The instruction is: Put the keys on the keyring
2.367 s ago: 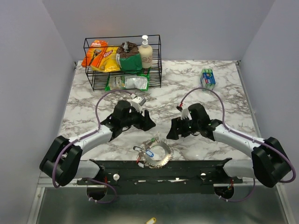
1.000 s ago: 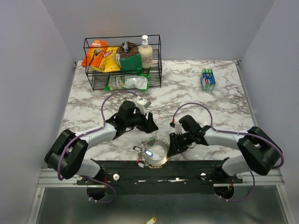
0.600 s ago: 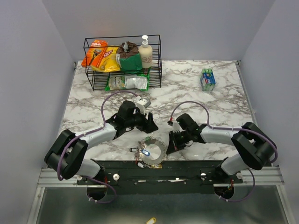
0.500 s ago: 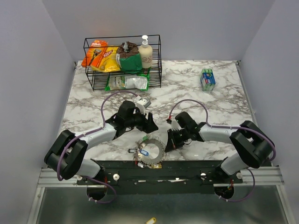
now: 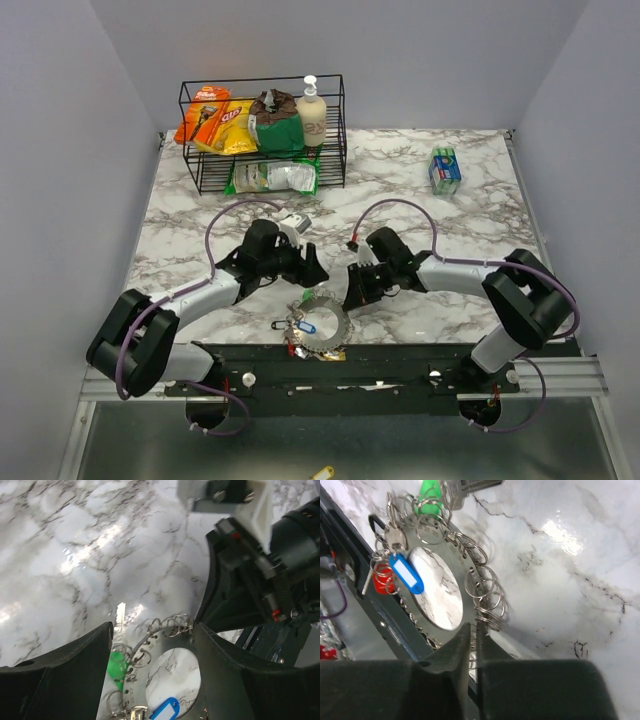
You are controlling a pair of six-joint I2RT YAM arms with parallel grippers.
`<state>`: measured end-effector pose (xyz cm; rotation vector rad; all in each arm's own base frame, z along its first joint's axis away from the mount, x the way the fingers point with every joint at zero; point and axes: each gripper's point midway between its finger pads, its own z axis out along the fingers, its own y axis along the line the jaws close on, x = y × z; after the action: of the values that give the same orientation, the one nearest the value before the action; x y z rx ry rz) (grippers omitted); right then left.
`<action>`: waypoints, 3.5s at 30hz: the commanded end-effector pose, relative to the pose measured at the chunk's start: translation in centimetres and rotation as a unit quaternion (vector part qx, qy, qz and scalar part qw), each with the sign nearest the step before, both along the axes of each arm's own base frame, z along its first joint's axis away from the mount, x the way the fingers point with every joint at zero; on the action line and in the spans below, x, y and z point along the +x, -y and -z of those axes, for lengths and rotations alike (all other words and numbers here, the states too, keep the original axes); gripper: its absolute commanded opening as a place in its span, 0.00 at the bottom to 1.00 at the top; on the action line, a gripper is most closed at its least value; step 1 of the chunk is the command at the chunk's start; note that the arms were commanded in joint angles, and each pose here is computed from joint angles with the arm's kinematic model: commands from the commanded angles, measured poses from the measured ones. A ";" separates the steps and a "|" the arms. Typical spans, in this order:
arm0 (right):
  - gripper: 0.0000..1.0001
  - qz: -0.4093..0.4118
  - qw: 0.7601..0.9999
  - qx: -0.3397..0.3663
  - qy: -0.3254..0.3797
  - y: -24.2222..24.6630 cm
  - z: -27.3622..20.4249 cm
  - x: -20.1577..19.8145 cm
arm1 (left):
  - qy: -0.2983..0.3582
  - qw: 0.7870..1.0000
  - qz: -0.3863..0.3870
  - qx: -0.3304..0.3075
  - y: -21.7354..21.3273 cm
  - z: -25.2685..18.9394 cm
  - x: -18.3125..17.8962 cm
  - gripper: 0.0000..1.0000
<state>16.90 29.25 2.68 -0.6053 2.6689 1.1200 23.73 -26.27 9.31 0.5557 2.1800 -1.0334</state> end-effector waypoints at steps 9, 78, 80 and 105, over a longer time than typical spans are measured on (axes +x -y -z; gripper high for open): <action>0.55 -0.002 0.998 -0.009 0.066 0.3 -2.0 1.5 | -0.078 0.987 -0.111 0.089 -5.2 4.1 -0.5 0.71; 0.01 -0.080 0.930 -0.209 0.291 -8.6 -1.6 8.4 | -0.066 0.950 -0.268 -0.145 -13.4 -2.8 1.7 0.74; 0.01 -0.076 0.929 -0.210 0.295 -8.6 -1.8 8.7 | -0.065 0.950 -0.267 -0.146 -13.4 -2.8 1.7 0.74; 0.02 0.000 0.937 -0.202 0.285 -5.3 -2.0 16.7 | -0.078 0.958 -0.248 -0.122 -12.6 -1.7 1.9 0.74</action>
<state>32.28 33.98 4.39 -0.8416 2.3952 0.2805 25.46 -12.86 10.90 -0.2580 2.1106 -1.0578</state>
